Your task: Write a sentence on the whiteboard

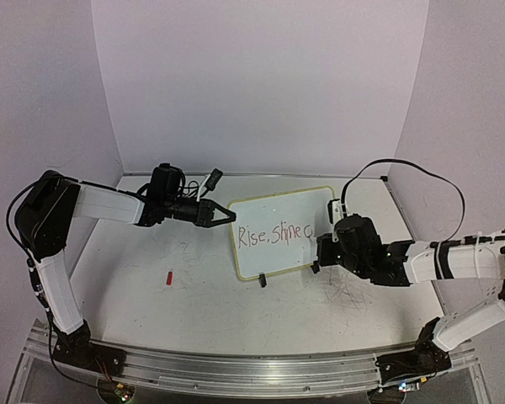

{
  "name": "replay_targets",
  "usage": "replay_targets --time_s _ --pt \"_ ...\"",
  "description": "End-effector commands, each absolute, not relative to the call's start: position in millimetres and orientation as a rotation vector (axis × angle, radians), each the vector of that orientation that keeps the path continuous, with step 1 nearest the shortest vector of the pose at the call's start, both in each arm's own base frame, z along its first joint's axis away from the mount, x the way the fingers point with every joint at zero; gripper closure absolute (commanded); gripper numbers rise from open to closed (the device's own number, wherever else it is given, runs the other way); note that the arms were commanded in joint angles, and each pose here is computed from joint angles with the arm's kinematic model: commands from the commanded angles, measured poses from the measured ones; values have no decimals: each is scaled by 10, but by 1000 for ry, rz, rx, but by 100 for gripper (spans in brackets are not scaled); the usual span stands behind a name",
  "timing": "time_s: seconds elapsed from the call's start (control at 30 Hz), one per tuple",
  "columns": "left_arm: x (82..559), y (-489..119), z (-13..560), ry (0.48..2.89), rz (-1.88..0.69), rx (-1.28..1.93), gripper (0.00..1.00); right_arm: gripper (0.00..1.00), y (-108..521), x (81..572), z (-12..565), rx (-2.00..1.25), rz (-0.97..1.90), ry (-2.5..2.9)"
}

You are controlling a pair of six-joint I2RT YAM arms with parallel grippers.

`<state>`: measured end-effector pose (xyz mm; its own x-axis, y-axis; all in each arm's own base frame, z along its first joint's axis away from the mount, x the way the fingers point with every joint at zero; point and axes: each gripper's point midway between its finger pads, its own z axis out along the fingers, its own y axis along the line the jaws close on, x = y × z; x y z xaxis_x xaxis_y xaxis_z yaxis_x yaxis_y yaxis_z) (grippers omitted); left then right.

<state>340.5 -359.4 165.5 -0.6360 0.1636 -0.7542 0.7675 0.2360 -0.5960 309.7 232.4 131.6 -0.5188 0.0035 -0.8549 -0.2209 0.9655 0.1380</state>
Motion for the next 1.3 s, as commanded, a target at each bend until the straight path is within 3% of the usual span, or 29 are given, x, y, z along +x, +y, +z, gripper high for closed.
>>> replay_targets --time_s 0.0,0.67,1.03,1.27 --pt "3387 -3648 1718 1962 -1388 872 100 100 2199 3171 1443 -71 239 2044" --pt "3385 -3645 1737 1958 -1384 874 100 100 2453 3348 1688 -124 284 1981" --pt "3391 -3646 1743 1956 -1380 876 100 100 2095 3216 1704 -79 284 1988" --pt "3388 -3644 1732 1960 -1378 875 100 100 2245 3284 1734 -123 327 1982"
